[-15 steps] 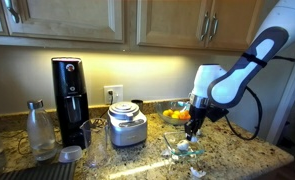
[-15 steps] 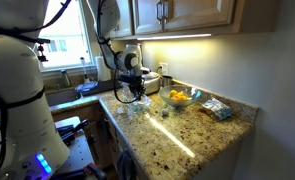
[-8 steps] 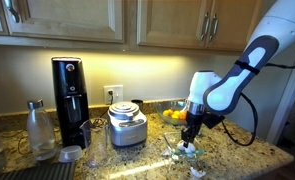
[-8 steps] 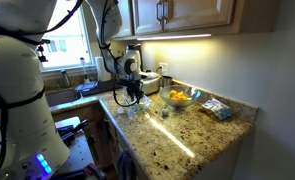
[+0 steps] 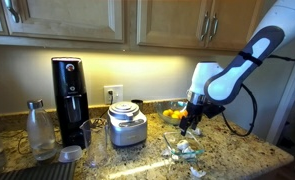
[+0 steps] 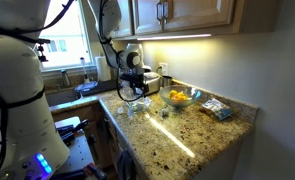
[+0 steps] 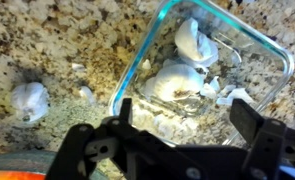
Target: Put the garlic cloves inside the glass bowl
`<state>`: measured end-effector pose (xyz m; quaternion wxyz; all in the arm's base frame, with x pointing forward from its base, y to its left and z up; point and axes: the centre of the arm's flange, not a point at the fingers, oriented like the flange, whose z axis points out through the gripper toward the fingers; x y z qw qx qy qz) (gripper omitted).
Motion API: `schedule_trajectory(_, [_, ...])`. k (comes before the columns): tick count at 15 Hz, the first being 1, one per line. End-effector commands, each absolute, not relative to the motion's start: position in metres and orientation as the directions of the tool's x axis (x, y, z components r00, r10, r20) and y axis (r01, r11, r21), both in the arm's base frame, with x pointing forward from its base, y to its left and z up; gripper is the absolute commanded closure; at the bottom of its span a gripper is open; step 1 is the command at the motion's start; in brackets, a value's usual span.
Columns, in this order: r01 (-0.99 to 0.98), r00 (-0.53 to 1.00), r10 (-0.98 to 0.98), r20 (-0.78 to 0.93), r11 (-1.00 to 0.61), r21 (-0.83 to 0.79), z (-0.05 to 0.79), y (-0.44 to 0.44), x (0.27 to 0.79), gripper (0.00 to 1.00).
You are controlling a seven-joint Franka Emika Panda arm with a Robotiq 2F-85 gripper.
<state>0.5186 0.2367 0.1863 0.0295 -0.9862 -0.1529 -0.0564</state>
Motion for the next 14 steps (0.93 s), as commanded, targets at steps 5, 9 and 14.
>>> schedule_trajectory(5, [0.259,0.961,0.258,0.103,-0.966,0.002,0.213,0.165,0.536,0.00])
schedule_trajectory(9, [0.216,0.970,0.216,0.113,-0.976,0.015,0.196,0.123,0.553,0.00])
schedule_trajectory(14, [0.128,0.978,0.125,0.168,-0.992,-0.009,0.175,0.095,0.567,0.00])
